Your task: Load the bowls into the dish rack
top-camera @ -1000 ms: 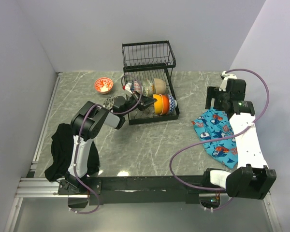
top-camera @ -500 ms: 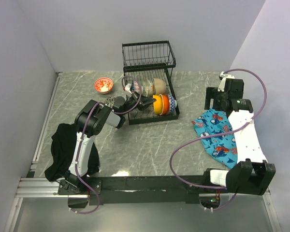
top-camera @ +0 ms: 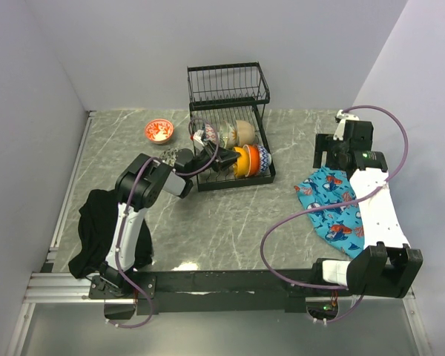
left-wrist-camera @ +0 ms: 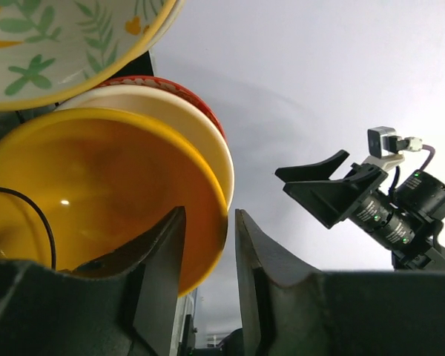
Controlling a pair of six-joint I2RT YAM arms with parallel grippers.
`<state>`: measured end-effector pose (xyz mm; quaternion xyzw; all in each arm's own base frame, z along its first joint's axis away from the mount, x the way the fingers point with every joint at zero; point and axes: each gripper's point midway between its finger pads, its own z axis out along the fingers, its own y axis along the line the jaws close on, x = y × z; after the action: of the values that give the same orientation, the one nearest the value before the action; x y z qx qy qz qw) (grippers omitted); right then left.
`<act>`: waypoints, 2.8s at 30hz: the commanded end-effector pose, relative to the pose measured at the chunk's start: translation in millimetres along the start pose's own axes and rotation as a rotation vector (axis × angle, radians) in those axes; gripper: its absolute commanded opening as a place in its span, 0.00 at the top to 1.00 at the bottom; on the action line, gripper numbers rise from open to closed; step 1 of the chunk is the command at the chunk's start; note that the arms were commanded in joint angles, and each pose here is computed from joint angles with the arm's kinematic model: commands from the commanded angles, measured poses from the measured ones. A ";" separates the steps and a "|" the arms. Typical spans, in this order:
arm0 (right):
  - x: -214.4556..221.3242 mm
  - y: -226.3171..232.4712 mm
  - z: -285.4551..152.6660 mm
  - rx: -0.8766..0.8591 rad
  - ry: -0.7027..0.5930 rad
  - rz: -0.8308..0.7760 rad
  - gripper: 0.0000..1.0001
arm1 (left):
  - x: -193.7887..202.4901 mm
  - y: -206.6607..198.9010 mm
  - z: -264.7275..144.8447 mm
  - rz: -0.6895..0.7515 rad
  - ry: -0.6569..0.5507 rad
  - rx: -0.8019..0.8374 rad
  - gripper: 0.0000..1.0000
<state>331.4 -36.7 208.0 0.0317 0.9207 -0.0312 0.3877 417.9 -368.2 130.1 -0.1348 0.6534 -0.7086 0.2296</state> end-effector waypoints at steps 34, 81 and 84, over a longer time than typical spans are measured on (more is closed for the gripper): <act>-49.0 28.4 -2.4 -0.114 -0.258 0.026 0.05 | -49.4 -35.3 -257.9 1.668 0.971 -0.439 0.54; -42.1 17.7 14.7 -0.061 -0.214 0.027 0.05 | -62.2 -36.3 -214.1 1.640 0.937 -0.396 0.99; -41.7 18.3 16.4 -0.064 -0.209 0.027 0.05 | -49.1 -72.9 -211.4 1.588 0.861 -0.351 0.99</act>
<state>361.8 -18.6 205.2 0.0269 0.8906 0.0043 0.4539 362.5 -138.8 94.8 0.6209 0.7060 -0.1801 0.2892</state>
